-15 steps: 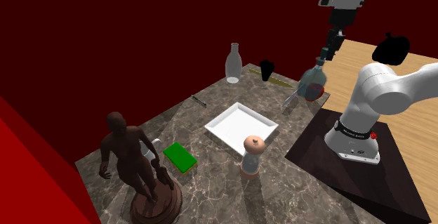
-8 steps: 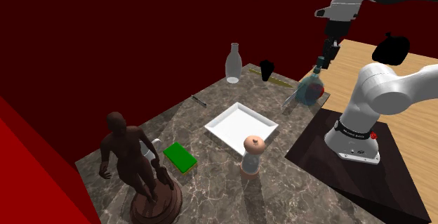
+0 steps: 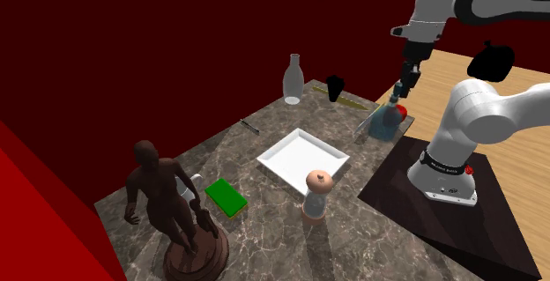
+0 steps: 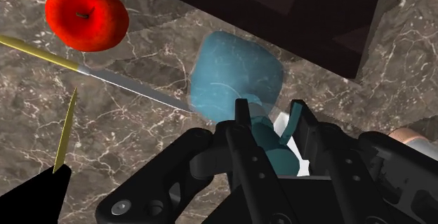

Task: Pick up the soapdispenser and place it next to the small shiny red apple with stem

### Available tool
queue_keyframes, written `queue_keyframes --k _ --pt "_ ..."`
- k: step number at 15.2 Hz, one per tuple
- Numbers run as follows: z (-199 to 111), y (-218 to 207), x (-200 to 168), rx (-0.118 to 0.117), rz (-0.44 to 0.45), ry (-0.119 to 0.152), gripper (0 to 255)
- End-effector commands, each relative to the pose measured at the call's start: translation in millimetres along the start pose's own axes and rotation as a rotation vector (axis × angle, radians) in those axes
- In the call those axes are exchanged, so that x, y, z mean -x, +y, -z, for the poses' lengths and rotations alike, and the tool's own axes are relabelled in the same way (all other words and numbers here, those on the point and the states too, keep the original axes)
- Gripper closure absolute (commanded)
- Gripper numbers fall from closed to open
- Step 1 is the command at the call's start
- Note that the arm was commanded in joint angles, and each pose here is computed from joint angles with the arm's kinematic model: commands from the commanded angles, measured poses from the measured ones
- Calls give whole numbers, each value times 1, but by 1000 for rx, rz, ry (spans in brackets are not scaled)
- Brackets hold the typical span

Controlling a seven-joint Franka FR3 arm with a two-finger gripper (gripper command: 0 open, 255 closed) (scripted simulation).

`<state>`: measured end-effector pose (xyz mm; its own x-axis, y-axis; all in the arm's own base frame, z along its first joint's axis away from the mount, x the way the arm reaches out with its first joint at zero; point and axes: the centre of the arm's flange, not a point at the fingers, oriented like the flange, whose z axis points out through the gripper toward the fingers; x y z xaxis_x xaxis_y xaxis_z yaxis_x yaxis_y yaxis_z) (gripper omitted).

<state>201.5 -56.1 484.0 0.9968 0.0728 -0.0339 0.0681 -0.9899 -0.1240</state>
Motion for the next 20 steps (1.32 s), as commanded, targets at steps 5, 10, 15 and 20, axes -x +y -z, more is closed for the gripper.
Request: queue_keyframes --k 5,10,15,20 --pt "-32 5 -1 0 0 1 255" --pt "-56 8 -2 0 0 1 255" --pt "-56 8 -2 0 0 1 255" --pt "-56 8 -2 0 0 1 0"
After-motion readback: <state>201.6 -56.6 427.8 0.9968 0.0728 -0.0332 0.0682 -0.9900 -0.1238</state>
